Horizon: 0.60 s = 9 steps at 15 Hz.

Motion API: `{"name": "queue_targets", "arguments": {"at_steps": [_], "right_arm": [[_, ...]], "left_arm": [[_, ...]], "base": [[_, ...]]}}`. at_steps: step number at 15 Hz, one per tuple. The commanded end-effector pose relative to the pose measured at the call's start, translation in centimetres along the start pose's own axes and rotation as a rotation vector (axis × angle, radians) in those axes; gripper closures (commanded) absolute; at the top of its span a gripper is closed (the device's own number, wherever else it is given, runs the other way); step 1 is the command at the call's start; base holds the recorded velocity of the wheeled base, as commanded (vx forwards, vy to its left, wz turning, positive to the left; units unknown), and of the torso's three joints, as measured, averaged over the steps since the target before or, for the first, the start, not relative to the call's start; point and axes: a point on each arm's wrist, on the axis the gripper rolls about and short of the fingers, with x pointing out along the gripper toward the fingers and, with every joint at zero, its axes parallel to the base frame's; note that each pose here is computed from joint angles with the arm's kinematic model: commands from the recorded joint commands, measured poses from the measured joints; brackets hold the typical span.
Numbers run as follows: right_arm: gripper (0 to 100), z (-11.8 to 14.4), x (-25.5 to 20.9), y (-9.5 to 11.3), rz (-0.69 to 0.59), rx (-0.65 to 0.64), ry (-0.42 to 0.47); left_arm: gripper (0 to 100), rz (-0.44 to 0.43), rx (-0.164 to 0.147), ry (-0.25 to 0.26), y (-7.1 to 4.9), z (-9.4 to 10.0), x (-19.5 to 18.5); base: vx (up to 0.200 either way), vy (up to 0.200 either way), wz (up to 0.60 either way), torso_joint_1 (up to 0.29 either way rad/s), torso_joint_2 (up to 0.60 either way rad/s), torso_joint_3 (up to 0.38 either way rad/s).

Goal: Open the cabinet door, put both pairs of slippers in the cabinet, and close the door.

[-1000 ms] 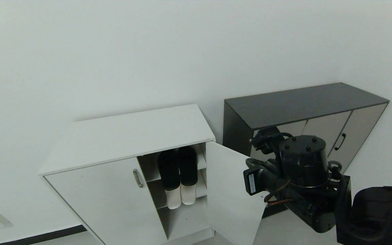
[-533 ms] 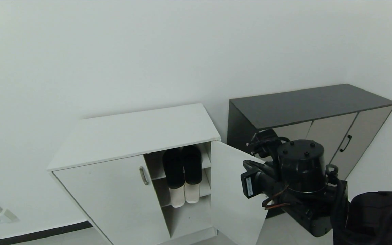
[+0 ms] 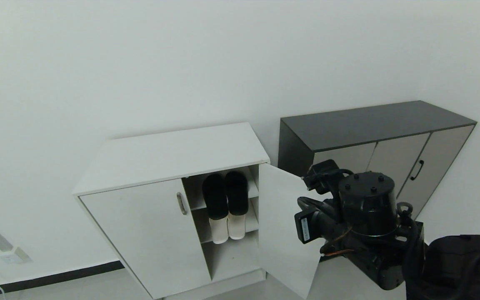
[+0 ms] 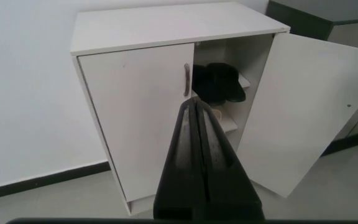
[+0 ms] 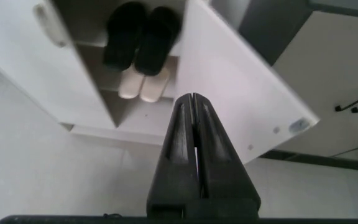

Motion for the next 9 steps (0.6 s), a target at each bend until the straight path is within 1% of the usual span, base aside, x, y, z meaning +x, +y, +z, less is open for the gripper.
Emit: {"name": "queue_targets", "arguments": {"at_steps": [1, 6, 9], "right_arm": [[100, 0.0, 0.1, -0.1, -0.004, 0.002, -0.002], [100, 0.7, 1.2, -1.5, -0.05, 0.025, -0.012], [100, 1.1, 4.0, -3.4, -0.127, 0.057, -0.02]], "left_arm": [[100, 0.001, 0.0, 0.001, 0.0, 0.0, 0.0], [100, 0.001, 0.0, 0.001, 0.0, 0.0, 0.0], [100, 0.0, 0.0, 0.0, 0.0, 0.0, 0.0]], "base": [[0.0, 0.0, 0.0, 0.0, 0.0, 0.0], [0.0, 0.0, 0.0, 0.0, 0.0, 0.0], [0.0, 0.0, 0.0, 0.0, 0.0, 0.0]]}}
